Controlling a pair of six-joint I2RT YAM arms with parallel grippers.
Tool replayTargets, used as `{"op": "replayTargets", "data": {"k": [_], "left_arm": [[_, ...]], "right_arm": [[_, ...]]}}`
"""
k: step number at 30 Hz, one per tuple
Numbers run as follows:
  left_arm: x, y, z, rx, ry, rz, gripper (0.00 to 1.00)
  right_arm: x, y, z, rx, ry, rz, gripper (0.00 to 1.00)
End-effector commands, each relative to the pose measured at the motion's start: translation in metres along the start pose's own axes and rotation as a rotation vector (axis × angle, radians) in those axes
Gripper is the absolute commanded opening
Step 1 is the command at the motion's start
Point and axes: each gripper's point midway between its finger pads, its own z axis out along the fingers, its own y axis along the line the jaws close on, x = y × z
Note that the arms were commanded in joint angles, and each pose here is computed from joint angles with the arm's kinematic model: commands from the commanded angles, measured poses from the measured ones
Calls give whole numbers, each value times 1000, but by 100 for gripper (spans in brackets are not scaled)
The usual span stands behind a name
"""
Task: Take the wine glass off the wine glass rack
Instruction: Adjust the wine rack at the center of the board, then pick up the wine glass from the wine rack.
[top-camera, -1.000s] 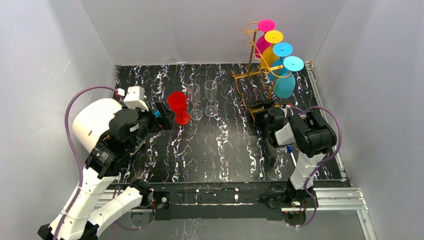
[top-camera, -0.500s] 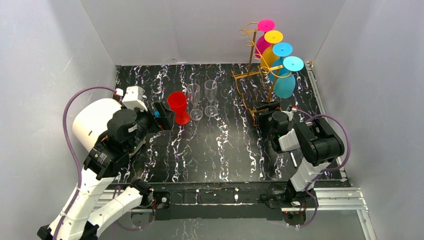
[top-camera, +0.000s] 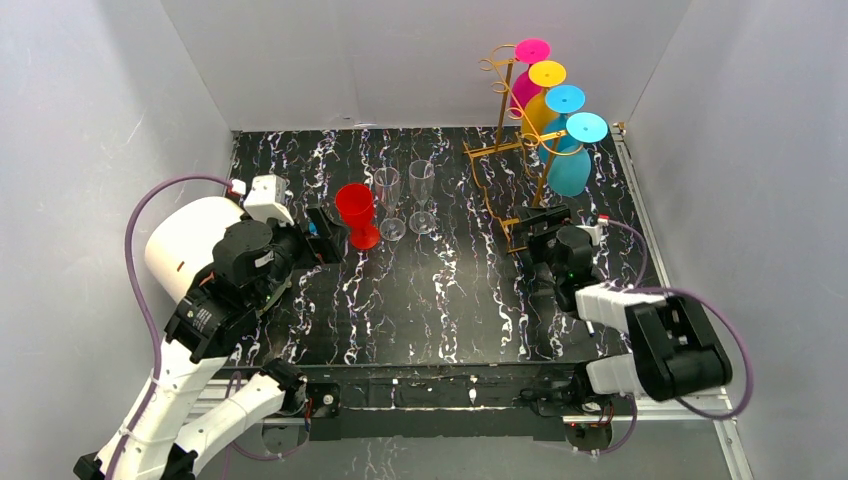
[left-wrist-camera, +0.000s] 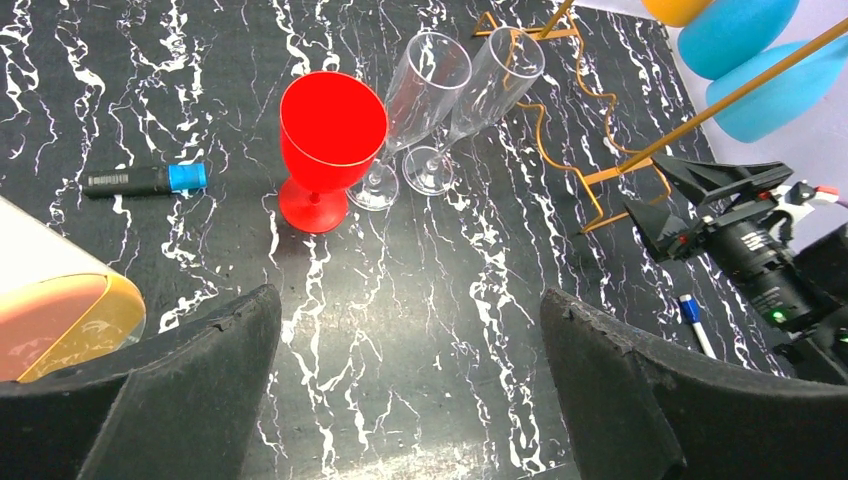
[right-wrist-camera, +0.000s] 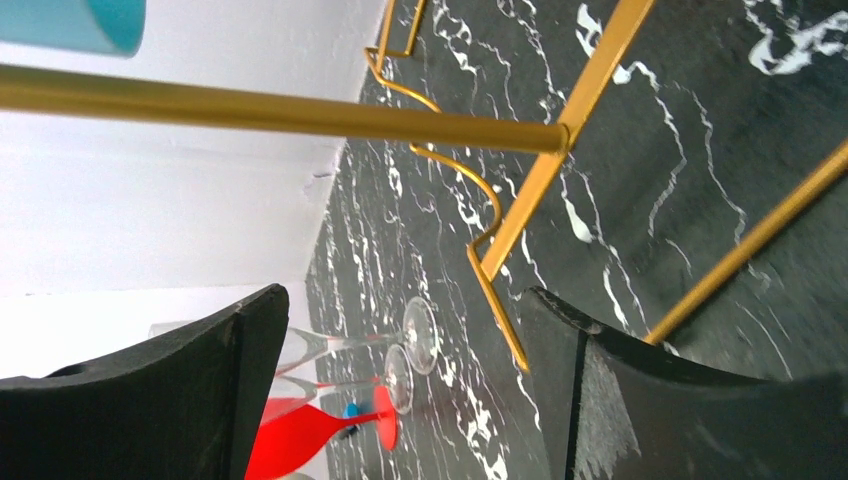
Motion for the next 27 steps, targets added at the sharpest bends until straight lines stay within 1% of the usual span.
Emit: {"op": "replayTargets", "data": {"k": [1,3,4,6,7,8,10,11,12,14,15,16,18,19,24,27], "left_arm": [[-8,2,-6,-9,-16,17,98],[-8,3,-6,-13,-15,19,98],[-7,4,-6,-17,-14,22,98],[-5,6,-6,-21,-13,25,98],[-2,5,-4,-17,-3,38,98],[-2,2,-4,1,2,51,98],[0,1,-2,10,13,75,98],[3,2,0,7,26,84,98],[4,2,0,8,35,88,98],[7,0,2,15,49,92,98],[9,0,3,17,54,92,98],[10,-1,3,22,58,92,98],[13,-1,4,24,67,91,99],[13,-2,4,29,71,91,98],[13,-4,4,38,74,91,98],[13,-5,4,41,76,96,98]], "right_arm": [[0,-22,-24,134,29,-67,94],[-9,-25,-39,168,13,-94,94],[-16,-31,-48,215,6,-120,94],[-31,-27,-64,249,-22,-155,95],[-53,-25,-88,295,-67,-187,96],[-69,-20,-102,314,-105,-227,96],[-97,18,-117,272,-163,-369,96],[-107,34,-117,285,-150,-486,96],[-120,61,-118,275,-151,-575,96],[-135,103,-114,291,-92,-701,96],[-146,135,-112,263,-106,-727,95],[-152,171,-111,183,-105,-753,93],[-162,212,-113,110,-122,-757,90],[-163,220,-112,95,-119,-758,89],[-188,240,-101,64,-123,-719,80],[-196,243,-90,-2,-44,-649,76]]}}
